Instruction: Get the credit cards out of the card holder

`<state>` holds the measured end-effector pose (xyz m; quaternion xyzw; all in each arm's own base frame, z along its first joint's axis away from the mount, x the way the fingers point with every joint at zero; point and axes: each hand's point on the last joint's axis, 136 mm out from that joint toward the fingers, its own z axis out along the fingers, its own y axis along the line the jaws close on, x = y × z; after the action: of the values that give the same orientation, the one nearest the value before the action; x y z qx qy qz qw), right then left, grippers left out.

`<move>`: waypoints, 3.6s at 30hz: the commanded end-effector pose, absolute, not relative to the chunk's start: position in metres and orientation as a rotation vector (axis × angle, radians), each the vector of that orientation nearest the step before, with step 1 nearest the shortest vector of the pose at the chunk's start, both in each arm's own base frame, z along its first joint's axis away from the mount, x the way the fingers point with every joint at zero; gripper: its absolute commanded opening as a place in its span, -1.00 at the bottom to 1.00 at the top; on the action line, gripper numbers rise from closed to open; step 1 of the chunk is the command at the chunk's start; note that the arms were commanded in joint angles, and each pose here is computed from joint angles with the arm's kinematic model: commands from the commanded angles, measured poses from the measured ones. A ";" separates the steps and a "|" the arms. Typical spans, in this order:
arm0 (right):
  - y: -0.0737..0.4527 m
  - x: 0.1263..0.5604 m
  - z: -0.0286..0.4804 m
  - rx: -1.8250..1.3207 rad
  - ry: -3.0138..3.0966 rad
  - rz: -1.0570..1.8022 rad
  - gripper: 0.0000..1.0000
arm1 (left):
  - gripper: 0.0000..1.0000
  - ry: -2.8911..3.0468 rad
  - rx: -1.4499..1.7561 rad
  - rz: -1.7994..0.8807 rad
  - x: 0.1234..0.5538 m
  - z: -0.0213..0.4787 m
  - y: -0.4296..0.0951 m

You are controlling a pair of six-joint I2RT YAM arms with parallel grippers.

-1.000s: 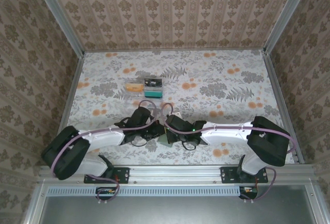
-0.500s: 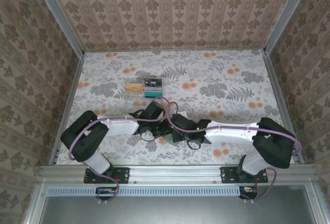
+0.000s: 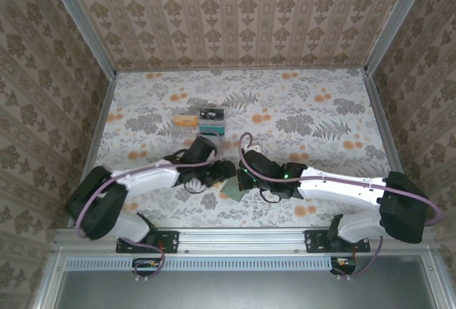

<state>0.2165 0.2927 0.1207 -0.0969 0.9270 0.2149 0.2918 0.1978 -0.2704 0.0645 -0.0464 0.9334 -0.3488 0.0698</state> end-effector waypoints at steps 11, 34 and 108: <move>0.286 0.225 0.083 -0.256 2.670 0.165 -0.01 | 0.58 2.591 -0.395 -0.921 0.207 0.108 -0.177; 0.259 0.210 0.074 -0.104 2.742 0.050 -1.00 | 0.59 2.589 -0.399 -0.928 0.201 0.109 -0.170; 0.278 0.245 0.063 0.143 2.652 0.931 -0.60 | -0.80 2.817 0.099 -0.914 0.203 0.048 -0.274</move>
<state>0.2448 0.2633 0.0630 0.0465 0.9413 0.2814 0.1806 0.1998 -0.2627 0.0406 0.0121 0.9531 -0.2907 0.0828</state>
